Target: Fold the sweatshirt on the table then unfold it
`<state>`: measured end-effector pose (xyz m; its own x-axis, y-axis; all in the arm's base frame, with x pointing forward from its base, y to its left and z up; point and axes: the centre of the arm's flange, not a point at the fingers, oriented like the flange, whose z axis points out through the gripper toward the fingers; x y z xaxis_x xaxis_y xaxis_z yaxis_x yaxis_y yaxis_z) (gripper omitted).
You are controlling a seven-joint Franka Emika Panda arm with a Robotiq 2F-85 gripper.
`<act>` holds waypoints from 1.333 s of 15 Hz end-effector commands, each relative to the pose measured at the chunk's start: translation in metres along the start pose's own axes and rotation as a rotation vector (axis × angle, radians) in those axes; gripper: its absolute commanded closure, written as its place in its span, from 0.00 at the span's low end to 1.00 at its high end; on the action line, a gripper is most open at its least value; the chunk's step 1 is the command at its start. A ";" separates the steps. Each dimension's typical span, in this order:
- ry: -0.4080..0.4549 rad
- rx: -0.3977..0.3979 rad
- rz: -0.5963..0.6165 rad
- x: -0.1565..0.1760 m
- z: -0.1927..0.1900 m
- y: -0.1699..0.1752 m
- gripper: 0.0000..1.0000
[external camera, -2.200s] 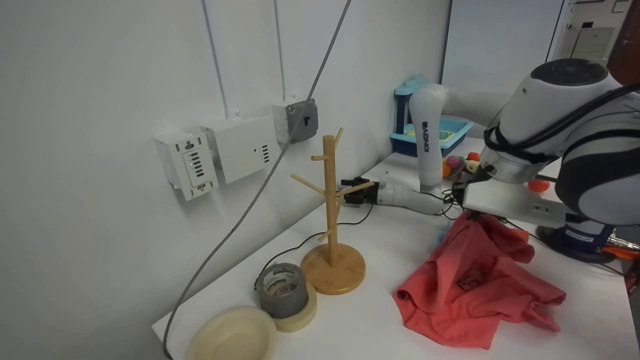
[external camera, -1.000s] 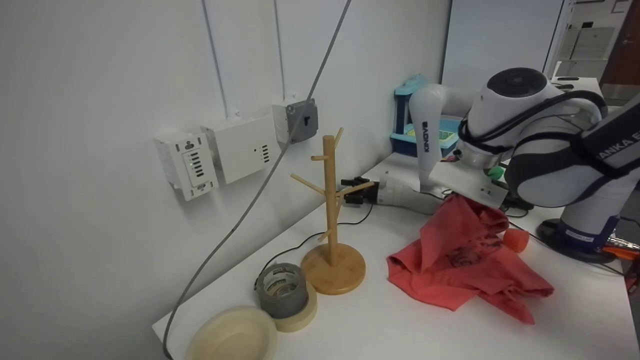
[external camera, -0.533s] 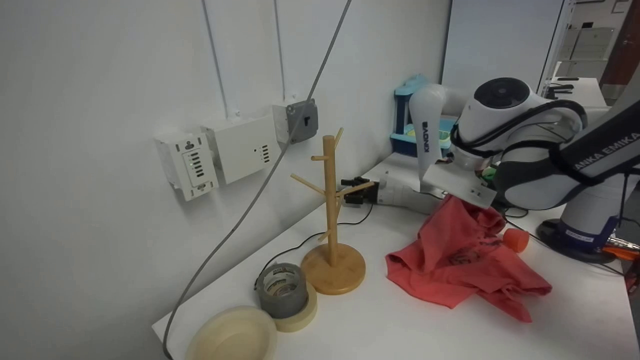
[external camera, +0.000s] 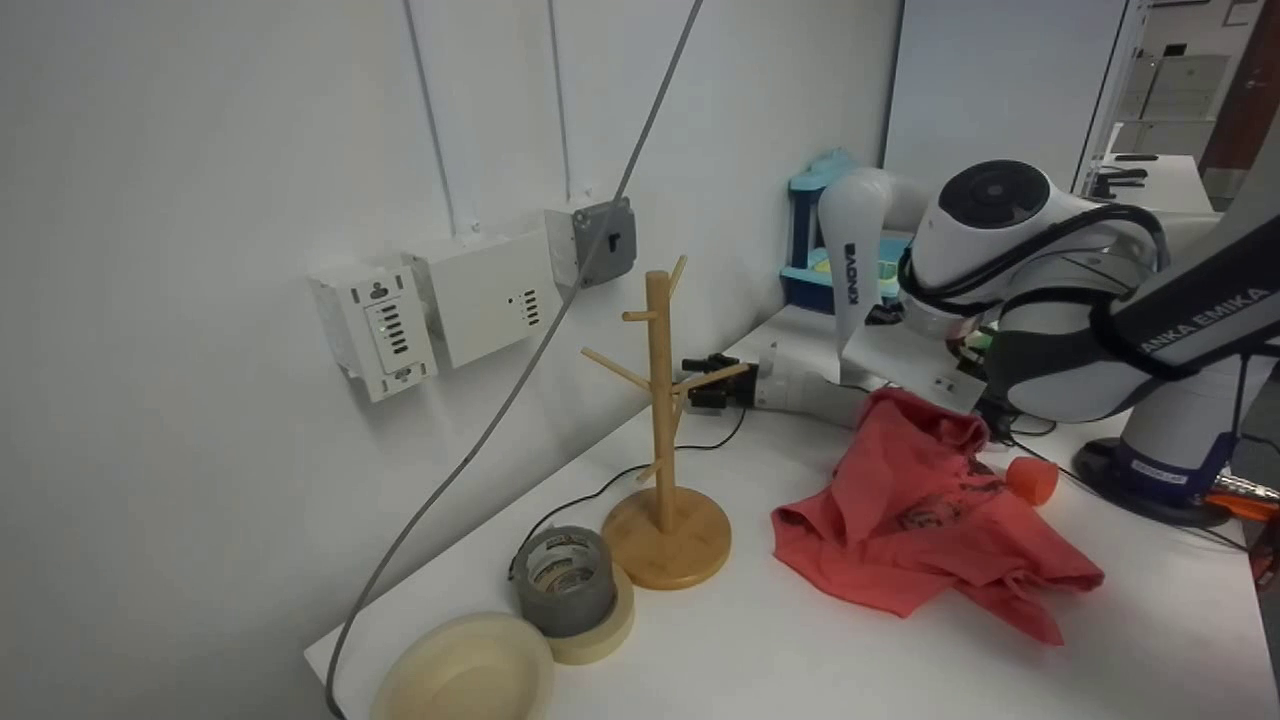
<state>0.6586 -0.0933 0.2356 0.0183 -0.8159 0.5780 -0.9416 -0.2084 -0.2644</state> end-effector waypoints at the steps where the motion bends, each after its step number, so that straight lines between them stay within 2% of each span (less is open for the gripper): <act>1: 0.041 0.014 0.014 -0.004 -0.022 0.007 0.12; 3: 0.020 0.008 -0.012 -0.010 -0.035 0.012 0.00; 9: -0.140 0.007 -0.190 -0.050 -0.070 0.040 0.00; 14: -0.267 0.032 -0.289 -0.079 -0.076 0.054 0.00; 20: -0.316 0.119 -0.275 -0.098 -0.068 0.045 0.00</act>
<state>0.5859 0.0179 0.2197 0.3807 -0.8306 0.4064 -0.8585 -0.4808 -0.1785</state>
